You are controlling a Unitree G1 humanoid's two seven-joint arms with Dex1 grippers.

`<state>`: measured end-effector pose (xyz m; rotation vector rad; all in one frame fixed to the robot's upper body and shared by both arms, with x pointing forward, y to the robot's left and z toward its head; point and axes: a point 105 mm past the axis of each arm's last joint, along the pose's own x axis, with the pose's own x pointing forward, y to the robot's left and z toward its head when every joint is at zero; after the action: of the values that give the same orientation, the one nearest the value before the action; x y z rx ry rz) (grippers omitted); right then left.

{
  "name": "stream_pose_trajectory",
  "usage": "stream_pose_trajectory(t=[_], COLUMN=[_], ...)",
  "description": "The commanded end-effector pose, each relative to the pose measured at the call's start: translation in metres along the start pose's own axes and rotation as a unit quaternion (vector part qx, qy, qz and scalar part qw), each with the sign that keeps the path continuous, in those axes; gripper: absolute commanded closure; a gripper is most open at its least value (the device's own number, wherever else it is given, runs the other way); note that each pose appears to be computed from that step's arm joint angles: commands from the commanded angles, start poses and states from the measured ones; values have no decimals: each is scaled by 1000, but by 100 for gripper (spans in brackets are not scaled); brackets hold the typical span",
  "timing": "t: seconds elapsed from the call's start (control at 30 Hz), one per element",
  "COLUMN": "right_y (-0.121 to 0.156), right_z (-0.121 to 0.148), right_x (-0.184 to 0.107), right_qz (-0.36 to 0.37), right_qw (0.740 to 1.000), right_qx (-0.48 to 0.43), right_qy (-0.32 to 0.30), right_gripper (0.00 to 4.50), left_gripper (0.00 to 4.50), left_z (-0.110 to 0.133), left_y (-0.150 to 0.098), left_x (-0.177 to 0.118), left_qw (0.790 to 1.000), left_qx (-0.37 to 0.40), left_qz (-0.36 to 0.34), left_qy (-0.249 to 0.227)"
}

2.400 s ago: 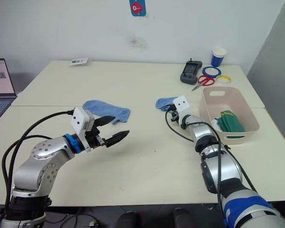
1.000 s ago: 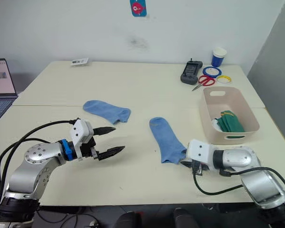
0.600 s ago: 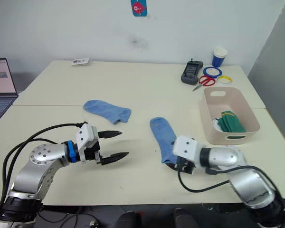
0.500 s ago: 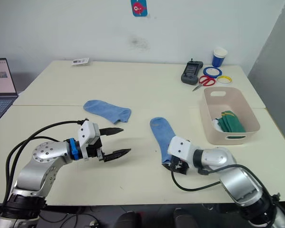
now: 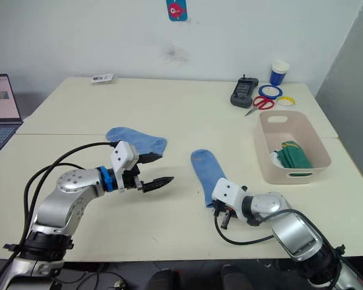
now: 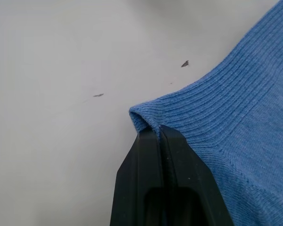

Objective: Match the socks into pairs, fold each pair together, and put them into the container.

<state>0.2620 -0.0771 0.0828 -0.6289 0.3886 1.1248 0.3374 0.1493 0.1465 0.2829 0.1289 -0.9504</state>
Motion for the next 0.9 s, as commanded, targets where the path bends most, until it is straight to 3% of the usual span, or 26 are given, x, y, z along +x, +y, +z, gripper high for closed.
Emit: stream_pose_trajectory(t=[0.03,0.23,0.37,0.47,0.67,0.87,0.9], right_y=[21,30,30,30,27,19,15], right_z=[8,4,4,5,4,6,8], right_x=[-14,-25,-23,-21,-23,-28,-30], right_qz=[50,58,54,50,41,27,22], right_qw=[998,995,995,995,995,992,990], right_qx=[-49,-78,-81,-84,-89,-125,-138], right_qy=[-1,19,19,18,19,11,6], right_gripper=[446,446,446,450,450,450,450], left_gripper=[0,0,0,59,250,441,447], left_z=[7,1,-4,-7,-22,-16,-15], left_y=[4,-12,-15,-19,-21,-10,-9], left_x=[12,46,76,91,106,101,98], left_qw=[1000,993,990,988,984,988,989], left_qx=[-23,-77,-82,-66,-39,-32,-33], left_qz=[-5,-70,-75,-96,-113,-96,-90], left_qy=[4,56,87,106,135,115,111])
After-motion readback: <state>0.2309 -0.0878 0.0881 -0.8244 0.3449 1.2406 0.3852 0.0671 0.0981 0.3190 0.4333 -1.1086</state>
